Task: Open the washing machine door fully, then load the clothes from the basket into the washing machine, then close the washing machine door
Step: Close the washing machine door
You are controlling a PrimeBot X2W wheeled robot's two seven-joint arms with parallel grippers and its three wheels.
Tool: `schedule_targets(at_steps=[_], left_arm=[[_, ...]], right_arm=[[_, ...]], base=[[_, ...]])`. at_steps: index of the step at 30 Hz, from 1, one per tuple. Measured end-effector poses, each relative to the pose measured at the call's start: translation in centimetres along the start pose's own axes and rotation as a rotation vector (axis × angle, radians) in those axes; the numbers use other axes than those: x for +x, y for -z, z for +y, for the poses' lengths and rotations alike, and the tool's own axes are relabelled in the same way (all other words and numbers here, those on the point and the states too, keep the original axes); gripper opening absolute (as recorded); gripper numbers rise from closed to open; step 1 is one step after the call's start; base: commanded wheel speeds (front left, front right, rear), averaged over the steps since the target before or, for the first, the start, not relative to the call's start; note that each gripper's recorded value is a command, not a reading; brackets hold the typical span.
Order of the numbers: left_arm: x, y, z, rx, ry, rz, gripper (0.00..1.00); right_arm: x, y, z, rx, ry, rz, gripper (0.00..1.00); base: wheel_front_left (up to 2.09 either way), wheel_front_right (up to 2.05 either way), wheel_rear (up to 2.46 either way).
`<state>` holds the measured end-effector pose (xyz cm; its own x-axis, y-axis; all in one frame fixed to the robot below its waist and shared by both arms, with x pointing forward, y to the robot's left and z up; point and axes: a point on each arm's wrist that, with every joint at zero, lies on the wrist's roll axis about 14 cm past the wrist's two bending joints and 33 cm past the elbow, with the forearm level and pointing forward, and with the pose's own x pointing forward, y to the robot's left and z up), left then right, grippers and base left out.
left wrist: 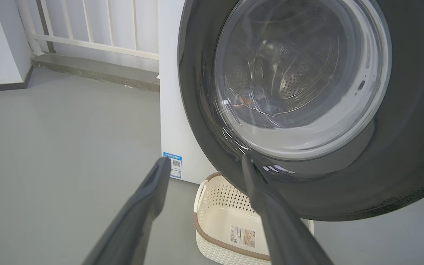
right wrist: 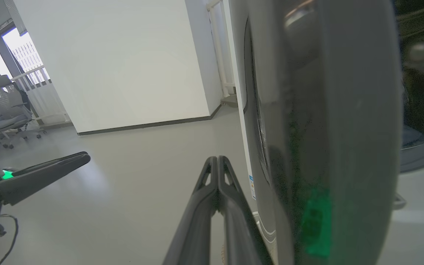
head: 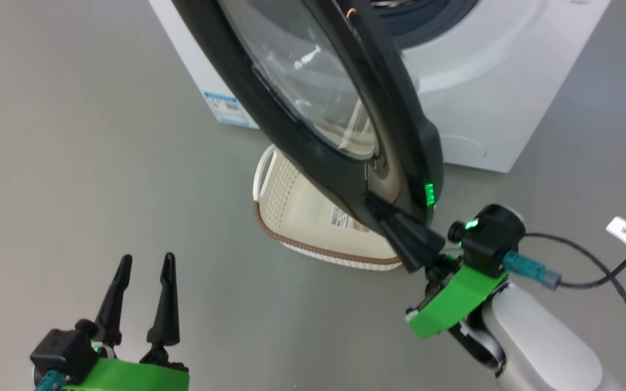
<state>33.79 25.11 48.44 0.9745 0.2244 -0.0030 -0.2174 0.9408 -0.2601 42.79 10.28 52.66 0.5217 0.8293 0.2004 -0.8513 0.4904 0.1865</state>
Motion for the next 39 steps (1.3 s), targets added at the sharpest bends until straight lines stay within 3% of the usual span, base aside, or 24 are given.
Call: schedule_targets(at_steps=[8,16,39], left_arm=[[1.1,0.8,0.5,0.019,-0.017,0.028,1.0],[3.0,1.6,-0.6,0.021,0.017,0.041,1.0],[7.5,6.0,-2.8,0.006,0.084,0.13,1.0]], right_arm=[[1.2,1.1,-4.8,0.055,0.143,-0.028,0.0],[1.9,-0.4,-10.7,0.025,0.28,-0.094,0.0],[5.3,-3.6,-22.6,-0.04,0.432,-0.225,0.0]], base=[[0.0,0.0,0.0],[0.0,0.0,0.0],[0.0,0.0,0.0]])
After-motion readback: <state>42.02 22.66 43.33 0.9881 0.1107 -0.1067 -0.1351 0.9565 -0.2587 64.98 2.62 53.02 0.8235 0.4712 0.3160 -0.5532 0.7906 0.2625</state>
